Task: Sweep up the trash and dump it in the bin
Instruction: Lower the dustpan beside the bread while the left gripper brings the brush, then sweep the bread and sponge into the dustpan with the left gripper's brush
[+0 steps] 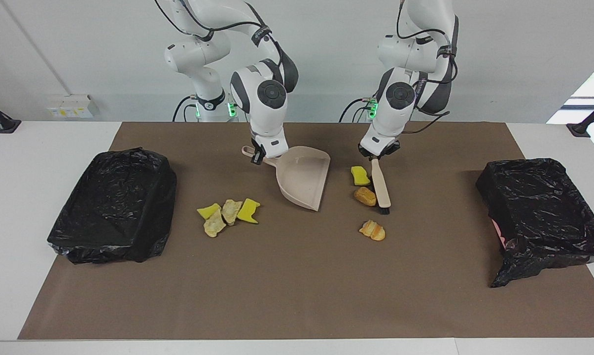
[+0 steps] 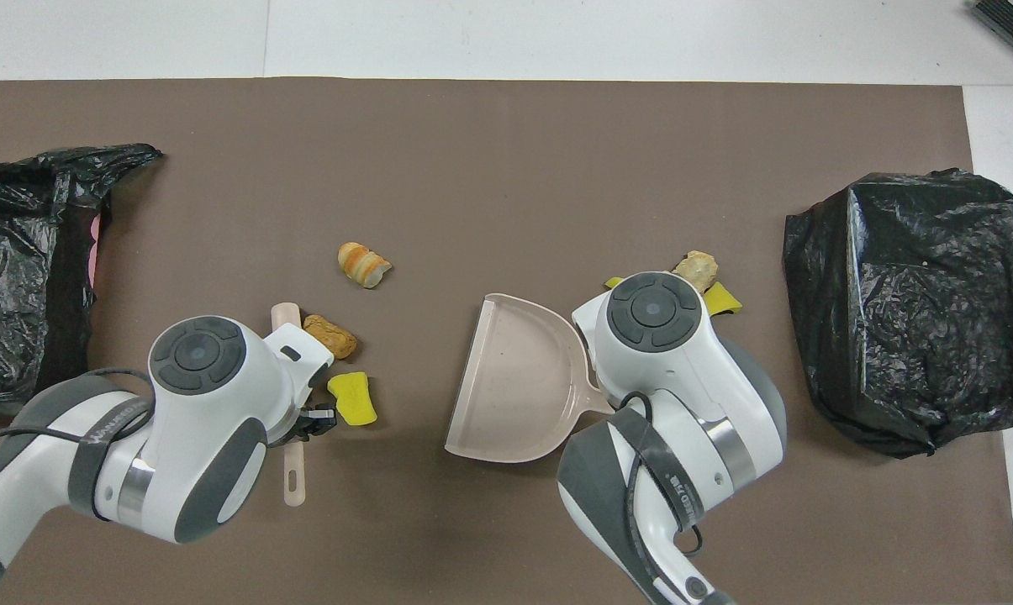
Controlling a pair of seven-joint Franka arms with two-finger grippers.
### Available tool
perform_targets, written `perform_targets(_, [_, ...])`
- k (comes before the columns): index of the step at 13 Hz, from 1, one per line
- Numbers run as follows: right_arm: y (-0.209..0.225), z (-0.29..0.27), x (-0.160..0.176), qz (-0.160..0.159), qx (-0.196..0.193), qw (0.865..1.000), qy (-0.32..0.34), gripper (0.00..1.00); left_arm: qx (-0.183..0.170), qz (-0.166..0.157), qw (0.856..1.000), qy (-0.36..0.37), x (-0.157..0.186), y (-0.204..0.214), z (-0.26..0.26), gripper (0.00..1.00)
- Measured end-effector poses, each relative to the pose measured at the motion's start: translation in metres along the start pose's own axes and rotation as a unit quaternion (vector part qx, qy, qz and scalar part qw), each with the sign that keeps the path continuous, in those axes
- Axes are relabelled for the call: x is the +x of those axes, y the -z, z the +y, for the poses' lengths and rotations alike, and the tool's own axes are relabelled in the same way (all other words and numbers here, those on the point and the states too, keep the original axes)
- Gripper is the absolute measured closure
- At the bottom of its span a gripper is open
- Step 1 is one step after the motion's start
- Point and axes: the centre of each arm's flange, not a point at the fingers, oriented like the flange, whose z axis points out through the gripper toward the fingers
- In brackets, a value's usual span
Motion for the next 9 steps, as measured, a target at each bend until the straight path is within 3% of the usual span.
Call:
perform_targets(4, [-0.016,-0.004,0.004,0.005,-0.006,1.000,-0.010,0.68,0.009,-0.029,0.999,0.034,0.002,0.009,-0.012,0.74])
perform_targets(9, [-0.020,-0.007,0.006,0.005,-0.006,1.000,-0.013,0.68,0.012,-0.027,0.997,0.071,-0.011,-0.001,-0.008,0.74])
